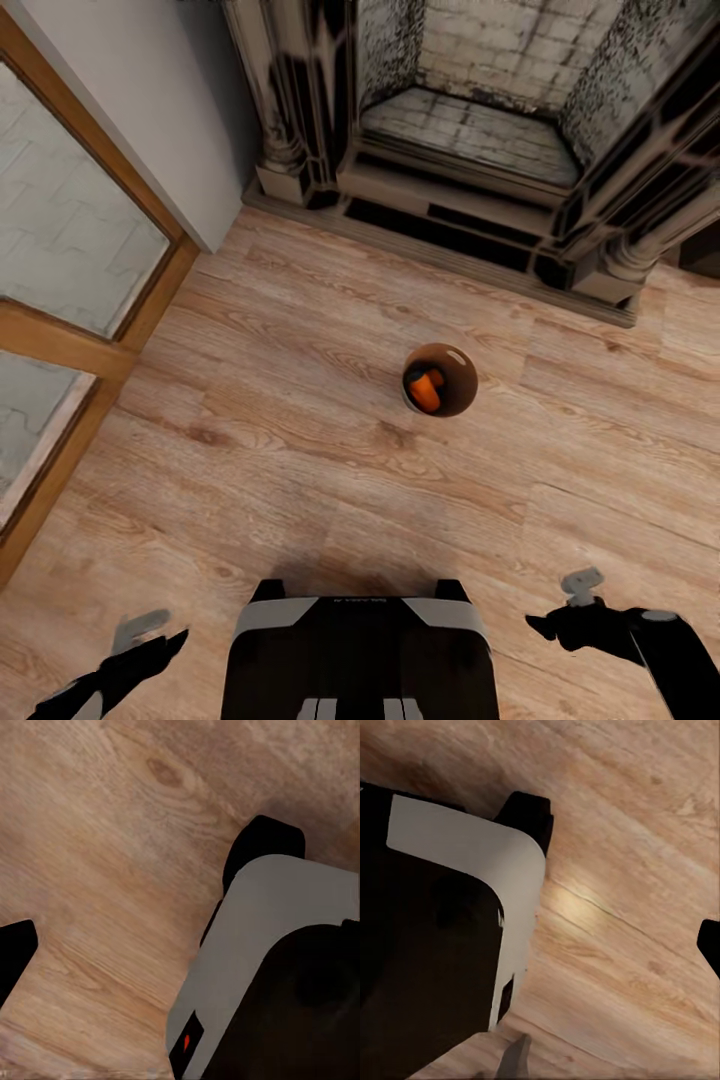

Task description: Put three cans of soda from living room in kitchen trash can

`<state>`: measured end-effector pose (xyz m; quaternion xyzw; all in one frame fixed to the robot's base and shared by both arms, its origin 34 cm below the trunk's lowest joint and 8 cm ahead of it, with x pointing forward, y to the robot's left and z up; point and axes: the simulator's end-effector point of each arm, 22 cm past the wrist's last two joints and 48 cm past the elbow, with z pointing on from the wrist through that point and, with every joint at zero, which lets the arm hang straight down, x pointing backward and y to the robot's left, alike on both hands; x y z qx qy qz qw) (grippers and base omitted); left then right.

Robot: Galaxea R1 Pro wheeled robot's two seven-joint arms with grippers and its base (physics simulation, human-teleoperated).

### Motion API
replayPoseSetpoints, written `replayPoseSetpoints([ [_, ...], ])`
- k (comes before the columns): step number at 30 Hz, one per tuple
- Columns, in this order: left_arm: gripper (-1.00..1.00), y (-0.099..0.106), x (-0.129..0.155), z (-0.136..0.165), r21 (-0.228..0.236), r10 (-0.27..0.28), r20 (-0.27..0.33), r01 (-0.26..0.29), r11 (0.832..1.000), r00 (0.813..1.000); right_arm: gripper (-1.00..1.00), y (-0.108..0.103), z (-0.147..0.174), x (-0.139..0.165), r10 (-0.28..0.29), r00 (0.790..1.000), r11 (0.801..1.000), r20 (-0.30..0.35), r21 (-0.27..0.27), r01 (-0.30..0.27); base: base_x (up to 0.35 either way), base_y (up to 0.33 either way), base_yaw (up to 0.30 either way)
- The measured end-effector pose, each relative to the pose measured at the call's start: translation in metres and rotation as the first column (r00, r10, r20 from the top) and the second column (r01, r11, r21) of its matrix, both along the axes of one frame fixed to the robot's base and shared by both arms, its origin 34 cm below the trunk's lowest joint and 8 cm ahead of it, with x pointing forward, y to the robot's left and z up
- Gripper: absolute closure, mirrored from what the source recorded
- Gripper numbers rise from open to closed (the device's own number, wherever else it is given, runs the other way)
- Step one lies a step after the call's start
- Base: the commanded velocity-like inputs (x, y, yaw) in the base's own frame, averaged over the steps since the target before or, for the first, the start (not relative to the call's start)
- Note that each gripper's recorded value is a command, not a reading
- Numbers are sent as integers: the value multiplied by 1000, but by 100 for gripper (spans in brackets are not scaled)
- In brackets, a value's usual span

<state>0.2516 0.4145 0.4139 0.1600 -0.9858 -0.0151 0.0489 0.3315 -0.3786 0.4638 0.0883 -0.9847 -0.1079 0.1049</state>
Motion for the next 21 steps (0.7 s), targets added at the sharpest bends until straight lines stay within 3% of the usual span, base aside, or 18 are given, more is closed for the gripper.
replayPoseSetpoints([
  [4, -100, 10, -33, 19, 36, -23, 4, 23, 999, 1000, -100, -27, -3, -43, -31, 999, 998, 21, -51, 32, 0, 0, 0],
  [8, -100, 17, -45, 31, 62, -41, 22, 40, 997, 999, -100, -32, -2, -85, -41, 999, 997, 28, -63, 43, 0, 0, 0],
  [9, -100, 25, -61, 40, 90, -54, 21, 52, 995, 998, -100, -32, -1, -118, -47, 999, 996, 18, -76, 48, 0, 0, 0],
  [12, -100, 30, -74, 52, 124, -76, 44, 70, 990, 996, -100, -30, 7, -159, -42, 999, 994, 33, -101, 45, 0, 0, 0],
  [21, -100, 29, -74, 67, 148, -100, 89, 86, 985, 991, -100, -31, 29, -203, -39, 999, 986, 36, -158, 44, 0, 0, 0],
])
